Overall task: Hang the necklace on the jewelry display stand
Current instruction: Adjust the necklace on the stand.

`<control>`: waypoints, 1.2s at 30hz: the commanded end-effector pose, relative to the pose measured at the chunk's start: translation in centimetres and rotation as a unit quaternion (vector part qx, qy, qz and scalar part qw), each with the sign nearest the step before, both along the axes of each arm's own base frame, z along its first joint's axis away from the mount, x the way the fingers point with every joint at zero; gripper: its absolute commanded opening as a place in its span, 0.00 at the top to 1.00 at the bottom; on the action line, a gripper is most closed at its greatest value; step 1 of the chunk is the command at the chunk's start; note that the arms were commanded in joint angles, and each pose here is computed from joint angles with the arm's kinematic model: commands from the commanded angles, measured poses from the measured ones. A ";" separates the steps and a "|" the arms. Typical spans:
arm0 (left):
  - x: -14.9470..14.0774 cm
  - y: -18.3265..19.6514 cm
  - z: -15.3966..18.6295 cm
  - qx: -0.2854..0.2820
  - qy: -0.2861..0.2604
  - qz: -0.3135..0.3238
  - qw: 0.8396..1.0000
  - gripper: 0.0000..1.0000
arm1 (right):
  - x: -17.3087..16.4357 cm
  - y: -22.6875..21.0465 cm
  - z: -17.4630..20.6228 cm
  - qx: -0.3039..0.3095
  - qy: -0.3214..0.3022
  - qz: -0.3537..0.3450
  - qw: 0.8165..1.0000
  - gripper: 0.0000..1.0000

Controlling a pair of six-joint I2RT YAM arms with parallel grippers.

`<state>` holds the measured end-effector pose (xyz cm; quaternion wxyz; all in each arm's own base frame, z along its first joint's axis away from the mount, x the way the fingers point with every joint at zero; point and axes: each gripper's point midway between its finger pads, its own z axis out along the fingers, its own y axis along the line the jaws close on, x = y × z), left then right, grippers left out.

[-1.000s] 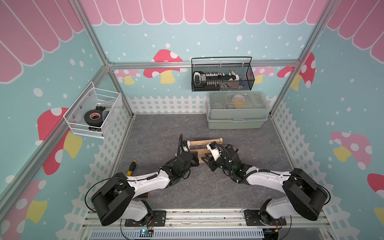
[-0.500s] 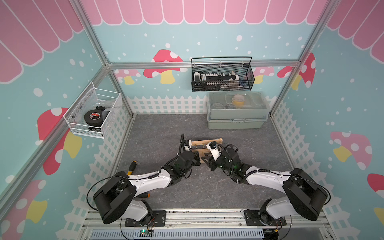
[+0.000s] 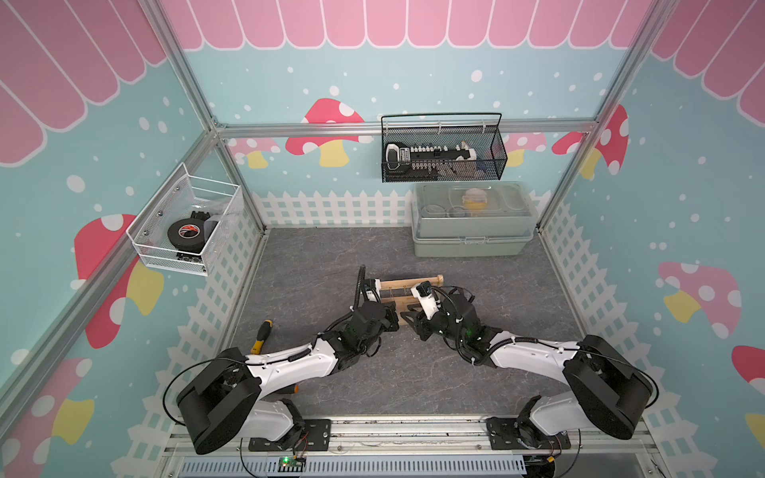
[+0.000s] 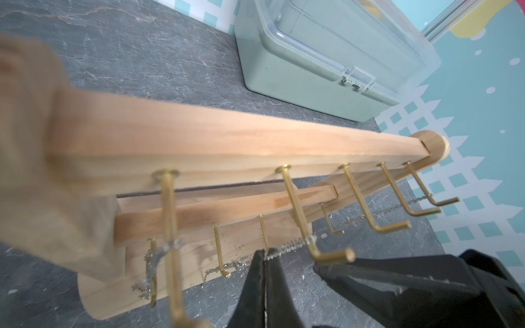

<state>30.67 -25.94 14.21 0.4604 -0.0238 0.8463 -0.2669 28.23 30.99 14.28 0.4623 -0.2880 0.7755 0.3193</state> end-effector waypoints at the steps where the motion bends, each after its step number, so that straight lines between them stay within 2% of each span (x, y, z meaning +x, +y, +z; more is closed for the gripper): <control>1: -0.5 1.4 -1.0 0.023 0.008 0.021 0.999 1.00 | 0.2 0.5 0.6 0.004 -0.010 0.003 1.000 0.67; 9: -0.7 2.1 -1.1 0.026 0.009 0.031 0.999 1.00 | 0.3 0.5 0.4 0.003 -0.007 0.004 1.000 0.67; 15: -1.0 1.5 -0.3 0.021 0.006 0.009 1.000 1.00 | 0.3 0.5 0.4 0.002 -0.007 0.002 1.000 0.67; 23: -1.3 2.1 -0.6 0.039 0.009 0.013 0.999 1.00 | 0.3 0.4 0.3 0.001 -0.007 0.001 1.000 0.67; 31: -1.9 0.6 -0.5 0.040 0.021 -0.025 0.999 1.00 | 0.3 0.4 0.3 -0.001 -0.008 -0.001 1.000 0.67; 36: -2.0 0.4 -0.9 0.042 0.028 -0.028 0.998 1.00 | 0.3 0.3 0.2 -0.002 -0.007 -0.001 1.000 0.67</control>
